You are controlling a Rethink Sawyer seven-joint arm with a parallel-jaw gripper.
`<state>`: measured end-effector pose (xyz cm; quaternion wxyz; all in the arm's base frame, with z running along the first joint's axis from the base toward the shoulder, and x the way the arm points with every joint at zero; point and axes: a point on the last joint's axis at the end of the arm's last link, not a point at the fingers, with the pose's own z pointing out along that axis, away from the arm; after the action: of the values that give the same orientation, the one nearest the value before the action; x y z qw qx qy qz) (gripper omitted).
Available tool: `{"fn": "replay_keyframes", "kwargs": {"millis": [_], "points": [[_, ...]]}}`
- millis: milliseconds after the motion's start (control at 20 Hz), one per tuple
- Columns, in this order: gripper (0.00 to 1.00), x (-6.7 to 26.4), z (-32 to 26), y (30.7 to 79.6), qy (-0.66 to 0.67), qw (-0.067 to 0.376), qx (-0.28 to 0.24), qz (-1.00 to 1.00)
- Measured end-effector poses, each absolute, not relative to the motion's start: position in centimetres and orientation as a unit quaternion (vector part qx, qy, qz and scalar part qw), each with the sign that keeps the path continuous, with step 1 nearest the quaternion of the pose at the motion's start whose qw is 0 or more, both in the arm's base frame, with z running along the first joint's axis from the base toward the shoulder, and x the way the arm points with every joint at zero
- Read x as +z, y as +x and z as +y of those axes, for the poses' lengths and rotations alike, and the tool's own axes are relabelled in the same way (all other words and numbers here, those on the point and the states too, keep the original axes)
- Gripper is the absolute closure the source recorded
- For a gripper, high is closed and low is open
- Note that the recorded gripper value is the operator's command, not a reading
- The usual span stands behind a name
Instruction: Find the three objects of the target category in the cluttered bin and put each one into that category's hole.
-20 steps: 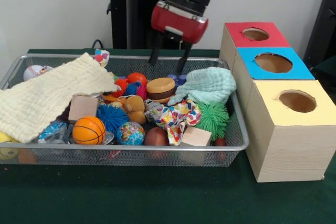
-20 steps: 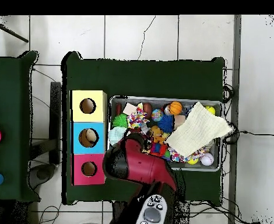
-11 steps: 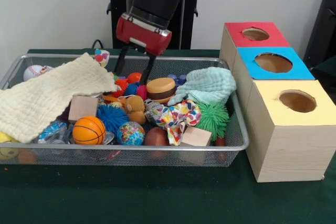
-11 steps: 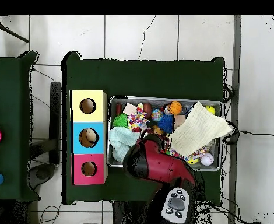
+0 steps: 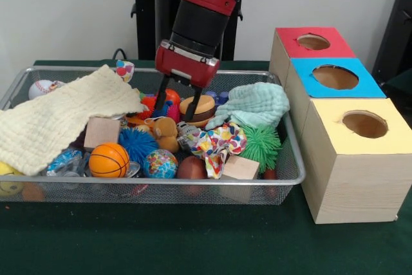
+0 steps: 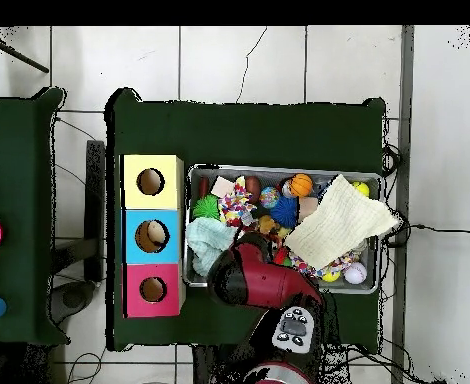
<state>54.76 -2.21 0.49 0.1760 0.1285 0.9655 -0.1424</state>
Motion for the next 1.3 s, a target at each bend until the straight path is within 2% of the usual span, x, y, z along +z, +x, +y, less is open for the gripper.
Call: {"fn": "replay_keyframes", "kwargs": {"millis": [400, 1100, 1300], "points": [[0.00, -1.1, -0.6, 53.9, 0.113, 0.168, -0.139, 0.969], [0.00, -2.7, -1.2, 54.0, 0.097, 0.219, -0.142, 0.961], [0.00, -2.7, -1.6, 53.9, 0.099, 0.219, -0.143, 0.960]]}}
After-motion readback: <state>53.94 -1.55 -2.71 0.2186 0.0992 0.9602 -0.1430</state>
